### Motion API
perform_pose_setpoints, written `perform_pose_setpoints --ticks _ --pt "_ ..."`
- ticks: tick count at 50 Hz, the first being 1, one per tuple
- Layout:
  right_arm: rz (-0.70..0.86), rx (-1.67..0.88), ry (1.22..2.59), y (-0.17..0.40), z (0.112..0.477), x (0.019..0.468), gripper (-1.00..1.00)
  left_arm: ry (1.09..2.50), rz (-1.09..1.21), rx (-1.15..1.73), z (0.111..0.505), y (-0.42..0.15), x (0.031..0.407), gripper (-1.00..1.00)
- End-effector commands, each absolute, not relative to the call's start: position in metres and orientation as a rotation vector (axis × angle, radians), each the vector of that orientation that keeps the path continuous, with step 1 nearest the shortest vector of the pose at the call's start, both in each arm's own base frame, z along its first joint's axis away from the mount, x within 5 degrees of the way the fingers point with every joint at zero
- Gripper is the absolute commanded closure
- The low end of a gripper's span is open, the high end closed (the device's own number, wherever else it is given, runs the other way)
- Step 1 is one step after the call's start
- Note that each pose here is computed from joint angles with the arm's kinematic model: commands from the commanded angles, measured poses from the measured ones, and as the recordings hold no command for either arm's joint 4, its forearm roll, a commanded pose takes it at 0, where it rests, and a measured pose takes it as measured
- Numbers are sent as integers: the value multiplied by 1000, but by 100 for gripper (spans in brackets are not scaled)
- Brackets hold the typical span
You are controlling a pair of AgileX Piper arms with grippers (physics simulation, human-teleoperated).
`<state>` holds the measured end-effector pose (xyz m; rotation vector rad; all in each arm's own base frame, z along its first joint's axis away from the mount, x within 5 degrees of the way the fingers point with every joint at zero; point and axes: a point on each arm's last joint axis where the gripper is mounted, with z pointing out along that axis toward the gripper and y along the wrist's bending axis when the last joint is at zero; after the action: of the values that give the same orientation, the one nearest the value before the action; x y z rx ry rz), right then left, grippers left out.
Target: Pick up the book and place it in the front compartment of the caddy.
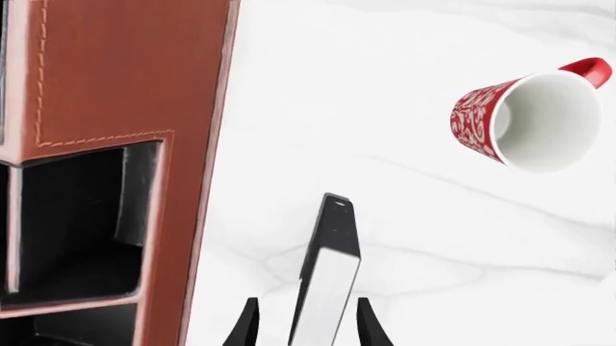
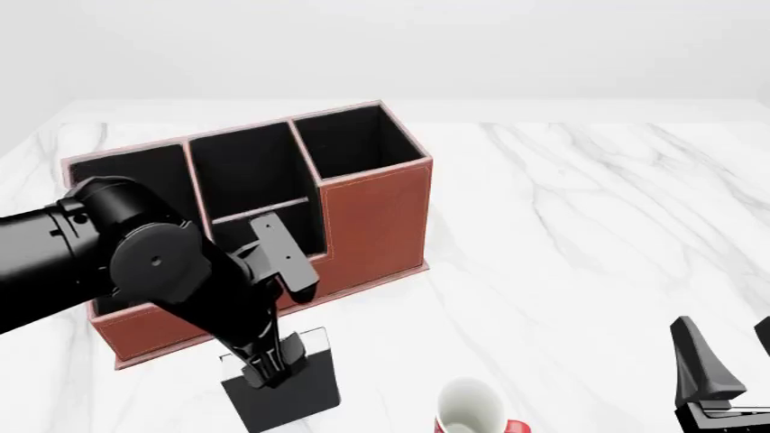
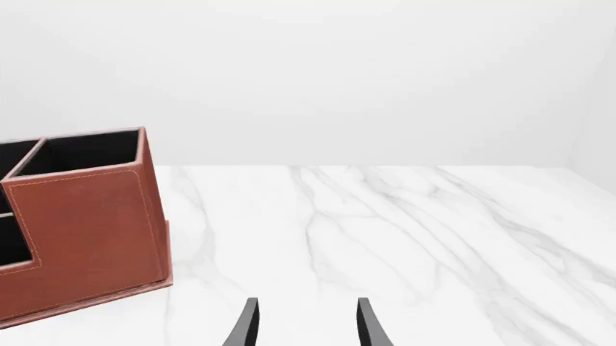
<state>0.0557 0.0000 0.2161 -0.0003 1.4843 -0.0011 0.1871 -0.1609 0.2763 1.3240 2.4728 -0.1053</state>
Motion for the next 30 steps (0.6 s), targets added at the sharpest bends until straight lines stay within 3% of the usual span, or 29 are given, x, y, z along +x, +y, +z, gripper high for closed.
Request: perform_pose_setpoints --ticks 1,24,30 --pt "-1 0 1484 0 216 56 -100 2481 -101 1337 264 -164 190 -100" --pt "-1 0 1484 0 216 56 -100 2492 -111 1360 249 -174 186 -100" --pt "-1 -1 1484 0 216 56 -100 2479 -160 1355 252 -187 166 -100"
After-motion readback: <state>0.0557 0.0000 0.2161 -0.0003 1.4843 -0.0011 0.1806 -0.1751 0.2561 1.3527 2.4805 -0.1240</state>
